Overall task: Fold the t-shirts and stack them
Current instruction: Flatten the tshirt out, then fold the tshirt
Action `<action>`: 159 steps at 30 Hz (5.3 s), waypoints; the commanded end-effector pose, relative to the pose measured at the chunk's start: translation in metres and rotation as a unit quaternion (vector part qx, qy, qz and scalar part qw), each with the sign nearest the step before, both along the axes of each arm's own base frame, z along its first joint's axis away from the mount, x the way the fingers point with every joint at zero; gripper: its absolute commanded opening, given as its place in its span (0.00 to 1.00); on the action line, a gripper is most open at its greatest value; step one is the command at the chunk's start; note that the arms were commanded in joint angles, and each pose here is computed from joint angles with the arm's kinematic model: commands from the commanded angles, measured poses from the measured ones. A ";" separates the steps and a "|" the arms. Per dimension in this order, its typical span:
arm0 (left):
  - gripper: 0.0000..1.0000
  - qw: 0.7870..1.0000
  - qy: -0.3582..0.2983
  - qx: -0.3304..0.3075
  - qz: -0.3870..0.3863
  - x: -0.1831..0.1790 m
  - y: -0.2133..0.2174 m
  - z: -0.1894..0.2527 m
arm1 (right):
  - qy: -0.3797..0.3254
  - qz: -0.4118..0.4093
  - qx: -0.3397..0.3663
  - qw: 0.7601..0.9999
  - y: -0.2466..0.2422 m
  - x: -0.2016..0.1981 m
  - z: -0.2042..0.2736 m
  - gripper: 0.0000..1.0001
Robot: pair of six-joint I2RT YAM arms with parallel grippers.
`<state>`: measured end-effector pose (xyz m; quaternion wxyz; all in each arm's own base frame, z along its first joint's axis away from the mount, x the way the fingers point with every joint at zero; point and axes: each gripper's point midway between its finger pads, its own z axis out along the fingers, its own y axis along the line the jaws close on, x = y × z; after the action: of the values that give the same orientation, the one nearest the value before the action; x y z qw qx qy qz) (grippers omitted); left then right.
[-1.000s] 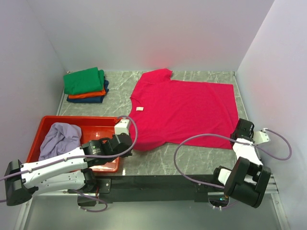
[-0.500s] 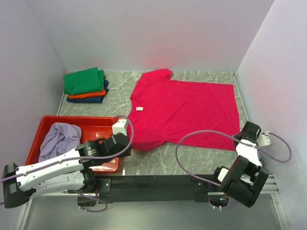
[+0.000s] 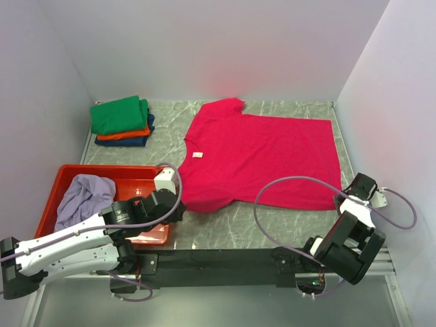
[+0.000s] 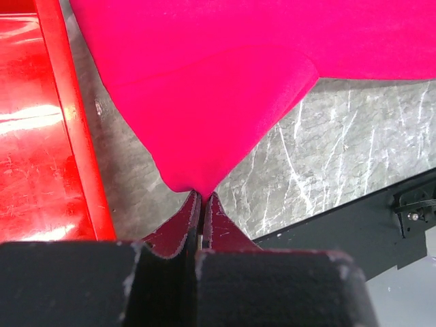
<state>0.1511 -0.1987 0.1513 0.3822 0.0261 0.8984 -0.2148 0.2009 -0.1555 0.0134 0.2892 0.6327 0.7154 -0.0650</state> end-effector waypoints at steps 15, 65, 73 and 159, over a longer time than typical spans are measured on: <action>0.01 1.000 -0.011 -0.006 0.001 0.003 0.000 0.015 | -0.069 0.037 -0.072 0.994 0.004 -0.003 0.075 0.00; 0.00 0.993 -0.104 0.046 0.035 0.232 -0.063 0.046 | -0.009 0.193 -0.113 0.975 -0.003 0.142 0.105 0.00; 0.01 0.992 -0.108 0.053 0.025 0.275 -0.070 0.042 | 0.005 0.197 -0.117 0.973 -0.006 0.165 0.105 0.00; 0.92 0.997 0.001 -0.076 -0.007 0.224 -0.122 -0.079 | 0.014 0.454 -0.051 0.889 0.176 0.198 0.042 0.59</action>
<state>0.3738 -0.3149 0.0774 0.3791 0.0116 0.8866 -0.2647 0.3915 0.0112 0.0563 0.3039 0.2349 0.9228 0.0290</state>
